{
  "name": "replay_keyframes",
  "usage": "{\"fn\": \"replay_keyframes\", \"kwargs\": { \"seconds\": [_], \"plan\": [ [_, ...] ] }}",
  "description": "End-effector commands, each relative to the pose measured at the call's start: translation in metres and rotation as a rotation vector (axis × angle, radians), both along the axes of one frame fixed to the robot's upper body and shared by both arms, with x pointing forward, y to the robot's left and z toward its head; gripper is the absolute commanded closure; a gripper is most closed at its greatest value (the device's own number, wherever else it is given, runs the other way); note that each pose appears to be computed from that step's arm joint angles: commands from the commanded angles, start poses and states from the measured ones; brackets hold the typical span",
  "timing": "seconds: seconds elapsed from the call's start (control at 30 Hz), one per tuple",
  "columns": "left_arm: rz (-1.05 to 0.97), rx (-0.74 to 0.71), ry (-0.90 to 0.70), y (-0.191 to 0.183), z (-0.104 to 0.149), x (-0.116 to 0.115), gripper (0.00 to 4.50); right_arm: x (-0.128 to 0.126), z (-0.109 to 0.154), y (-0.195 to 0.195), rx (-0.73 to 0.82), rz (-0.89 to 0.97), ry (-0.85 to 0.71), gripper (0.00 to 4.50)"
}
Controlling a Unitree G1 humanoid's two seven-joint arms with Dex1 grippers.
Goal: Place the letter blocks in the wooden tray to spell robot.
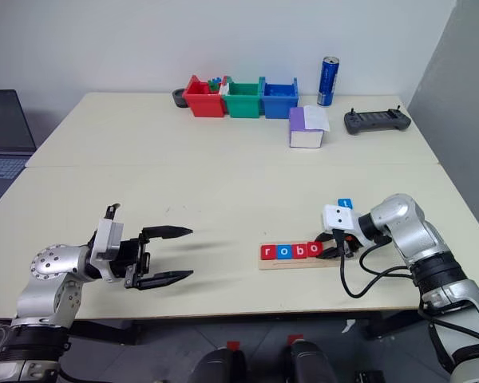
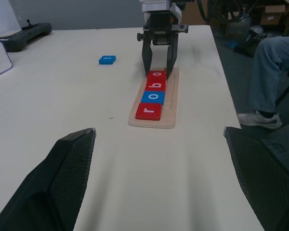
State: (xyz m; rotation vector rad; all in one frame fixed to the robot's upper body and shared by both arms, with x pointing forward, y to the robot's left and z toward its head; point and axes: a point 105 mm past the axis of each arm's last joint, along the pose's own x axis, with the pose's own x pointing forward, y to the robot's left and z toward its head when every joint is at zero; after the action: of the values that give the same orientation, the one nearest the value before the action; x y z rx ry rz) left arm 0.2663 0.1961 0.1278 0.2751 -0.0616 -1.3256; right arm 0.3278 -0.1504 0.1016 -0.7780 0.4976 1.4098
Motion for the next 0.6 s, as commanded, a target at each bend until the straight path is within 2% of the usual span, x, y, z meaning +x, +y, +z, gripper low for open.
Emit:
{"fn": "replay_keyframes", "kwargs": {
  "seconds": [0.03,0.53,0.6],
  "plan": [
    [0.008,-0.003,-0.037,0.0036,0.0074,-0.0003,0.00,0.0026,0.0056,0.0008,-0.011,0.017,-0.021,3.05],
    [0.015,-0.003,-0.048,0.0030,0.0137,0.0012,0.00,0.0047,0.0100,0.0040,-0.023,0.031,-0.030,3.05],
    [0.016,-0.003,-0.048,0.0027,0.0137,0.0015,0.00,0.0047,0.0117,0.0040,-0.020,0.033,-0.028,2.32]
  ]
}}
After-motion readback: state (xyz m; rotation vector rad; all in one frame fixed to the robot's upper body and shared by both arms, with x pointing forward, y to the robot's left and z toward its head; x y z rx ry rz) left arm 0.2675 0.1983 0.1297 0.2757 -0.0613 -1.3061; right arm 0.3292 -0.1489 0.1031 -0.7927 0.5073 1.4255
